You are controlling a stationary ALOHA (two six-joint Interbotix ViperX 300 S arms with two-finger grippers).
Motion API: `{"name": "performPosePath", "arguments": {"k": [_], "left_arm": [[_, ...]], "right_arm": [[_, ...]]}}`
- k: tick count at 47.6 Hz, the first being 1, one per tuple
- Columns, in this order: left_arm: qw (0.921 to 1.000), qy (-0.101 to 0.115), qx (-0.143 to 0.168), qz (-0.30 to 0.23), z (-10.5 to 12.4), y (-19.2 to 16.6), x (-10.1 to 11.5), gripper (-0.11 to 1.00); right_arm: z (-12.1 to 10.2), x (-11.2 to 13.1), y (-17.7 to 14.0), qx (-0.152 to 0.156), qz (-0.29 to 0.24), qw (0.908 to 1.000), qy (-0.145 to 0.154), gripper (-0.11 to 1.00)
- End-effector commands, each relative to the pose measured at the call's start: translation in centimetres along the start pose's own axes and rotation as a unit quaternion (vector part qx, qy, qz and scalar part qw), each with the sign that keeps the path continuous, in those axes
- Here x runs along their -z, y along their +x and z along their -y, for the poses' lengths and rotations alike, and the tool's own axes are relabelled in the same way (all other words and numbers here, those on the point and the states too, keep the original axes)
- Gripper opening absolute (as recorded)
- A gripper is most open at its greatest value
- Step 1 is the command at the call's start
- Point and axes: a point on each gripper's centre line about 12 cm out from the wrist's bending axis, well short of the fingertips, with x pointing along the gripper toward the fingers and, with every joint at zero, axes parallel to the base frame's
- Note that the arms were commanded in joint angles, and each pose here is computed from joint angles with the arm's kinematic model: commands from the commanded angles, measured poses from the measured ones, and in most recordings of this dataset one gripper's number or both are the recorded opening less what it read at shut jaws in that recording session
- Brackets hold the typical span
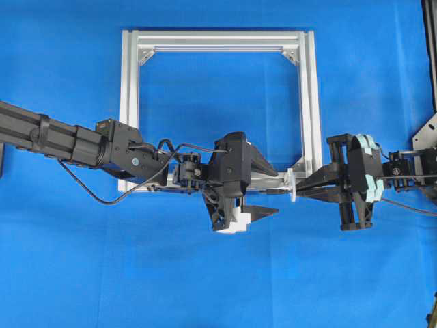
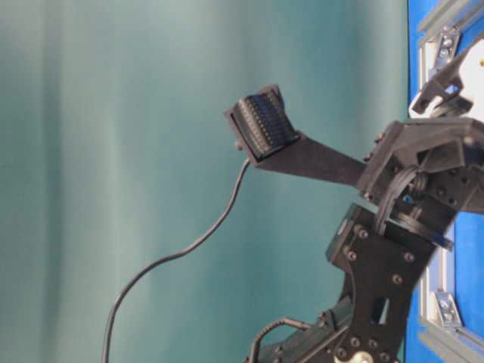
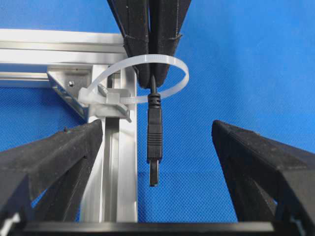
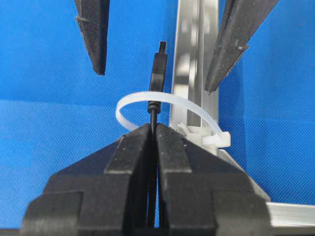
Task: Insert the wire through the string loop located on the right side.
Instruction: 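Close the left gripper on the plug tip above the loop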
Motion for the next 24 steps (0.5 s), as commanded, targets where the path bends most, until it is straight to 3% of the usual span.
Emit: {"name": "performPosePath", "arguments": {"k": [1, 24], "left_arm": [[0.9997, 0.002, 0.004, 0.023, 0.32, -0.2, -1.9, 0.88], [0.9998, 0.001, 0.004, 0.022, 0.3, -0.21, -1.82, 0.88]], "right_arm": [[-0.13, -0.6, 0.16, -0.001, 0.01, 0.9999, 0.001, -0.04], [-0.15, -0.67, 0.19, -0.002, 0.012, 0.9999, 0.002, -0.04]]}}
